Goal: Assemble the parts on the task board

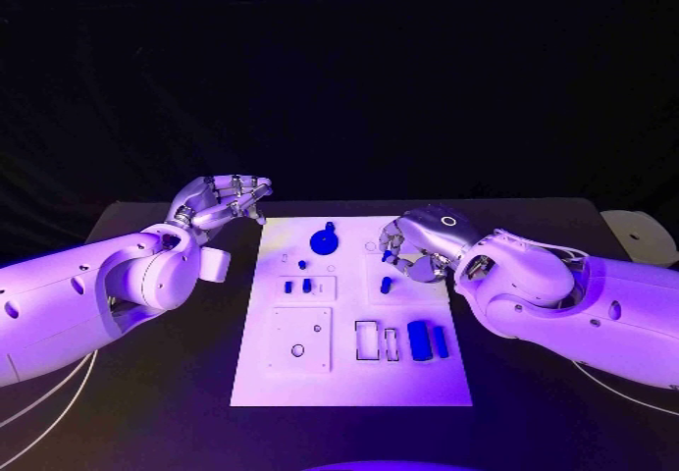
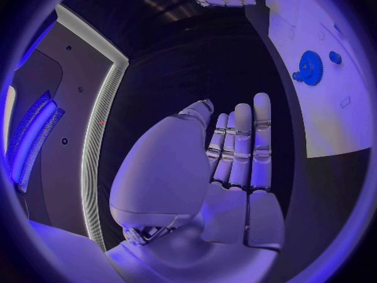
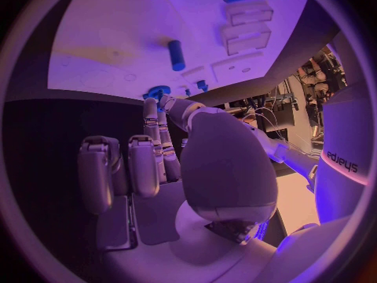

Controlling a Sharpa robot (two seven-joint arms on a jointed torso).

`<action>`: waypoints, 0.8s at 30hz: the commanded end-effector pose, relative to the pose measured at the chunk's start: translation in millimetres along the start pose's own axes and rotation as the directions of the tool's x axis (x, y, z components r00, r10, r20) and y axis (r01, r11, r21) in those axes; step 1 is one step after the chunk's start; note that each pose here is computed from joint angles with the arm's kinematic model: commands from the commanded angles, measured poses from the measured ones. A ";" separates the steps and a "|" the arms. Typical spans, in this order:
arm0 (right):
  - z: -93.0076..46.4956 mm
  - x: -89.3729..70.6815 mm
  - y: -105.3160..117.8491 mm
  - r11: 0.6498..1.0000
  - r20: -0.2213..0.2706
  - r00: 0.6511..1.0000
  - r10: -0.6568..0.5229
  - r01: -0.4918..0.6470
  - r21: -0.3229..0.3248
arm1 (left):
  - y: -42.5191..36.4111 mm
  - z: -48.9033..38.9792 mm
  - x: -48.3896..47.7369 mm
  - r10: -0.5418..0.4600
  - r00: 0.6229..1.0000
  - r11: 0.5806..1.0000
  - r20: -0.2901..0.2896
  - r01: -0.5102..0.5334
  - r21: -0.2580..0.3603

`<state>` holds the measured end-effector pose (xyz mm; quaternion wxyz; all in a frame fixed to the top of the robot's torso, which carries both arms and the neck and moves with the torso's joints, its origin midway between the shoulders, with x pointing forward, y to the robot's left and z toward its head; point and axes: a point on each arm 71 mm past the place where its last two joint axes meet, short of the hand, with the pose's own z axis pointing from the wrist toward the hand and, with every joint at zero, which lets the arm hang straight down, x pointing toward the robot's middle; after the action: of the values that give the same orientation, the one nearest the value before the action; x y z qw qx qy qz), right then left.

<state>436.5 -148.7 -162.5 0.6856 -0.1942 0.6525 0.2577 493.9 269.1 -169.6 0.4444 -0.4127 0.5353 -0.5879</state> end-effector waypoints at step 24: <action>10.4 59.3 96.0 0.965 -0.087 0.983 0.160 -0.174 -0.195 | 1.6 6.3 15.5 -0.019 0.999 1.000 -0.029 0.019 -0.002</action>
<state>388.7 -62.9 -211.0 0.6169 -0.2065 0.6644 0.3679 496.1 255.0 -171.2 0.4345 -0.4100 0.5390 -0.5938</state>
